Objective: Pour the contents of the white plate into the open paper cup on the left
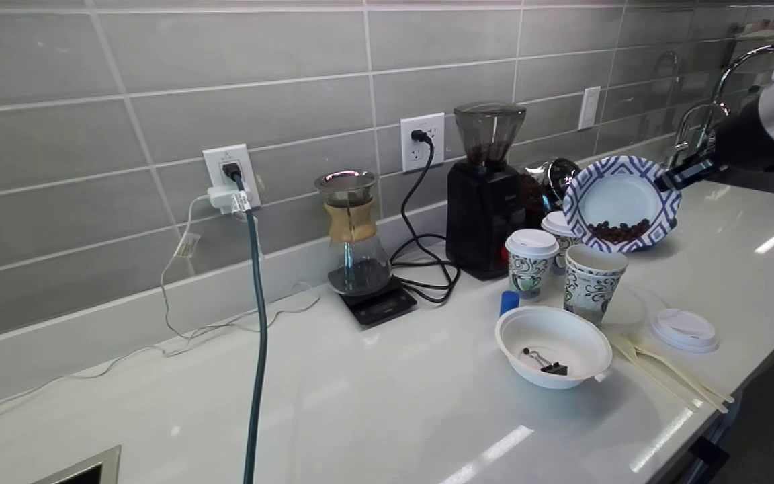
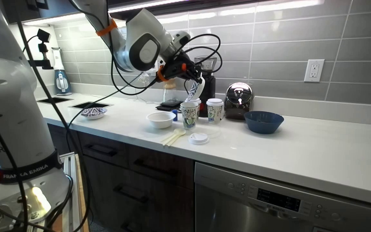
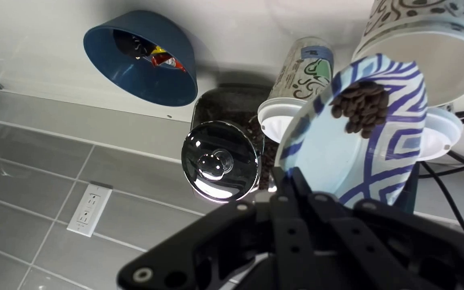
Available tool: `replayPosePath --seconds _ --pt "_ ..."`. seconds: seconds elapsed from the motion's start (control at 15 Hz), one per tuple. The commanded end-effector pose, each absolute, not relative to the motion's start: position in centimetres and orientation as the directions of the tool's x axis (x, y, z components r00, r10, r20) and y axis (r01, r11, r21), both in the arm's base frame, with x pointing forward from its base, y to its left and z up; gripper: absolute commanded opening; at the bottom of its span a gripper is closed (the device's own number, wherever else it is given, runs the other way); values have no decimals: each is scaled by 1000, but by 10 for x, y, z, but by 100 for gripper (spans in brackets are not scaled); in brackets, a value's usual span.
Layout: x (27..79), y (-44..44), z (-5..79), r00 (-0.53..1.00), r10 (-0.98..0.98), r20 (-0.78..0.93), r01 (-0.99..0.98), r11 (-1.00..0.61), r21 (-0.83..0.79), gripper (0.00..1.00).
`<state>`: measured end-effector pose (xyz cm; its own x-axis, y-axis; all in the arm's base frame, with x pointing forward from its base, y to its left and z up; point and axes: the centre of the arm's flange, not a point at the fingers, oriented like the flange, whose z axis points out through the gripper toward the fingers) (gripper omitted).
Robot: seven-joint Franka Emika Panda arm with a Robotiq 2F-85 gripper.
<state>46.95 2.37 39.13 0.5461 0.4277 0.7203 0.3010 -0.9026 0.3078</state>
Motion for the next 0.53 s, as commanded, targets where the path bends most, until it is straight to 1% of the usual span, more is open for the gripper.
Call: replayPosePath --seconds 0.0,0.47 --pt "462 18 391 505 446 739 307 -893 330 1" --pt "458 18 389 445 490 750 314 -869 382 1"
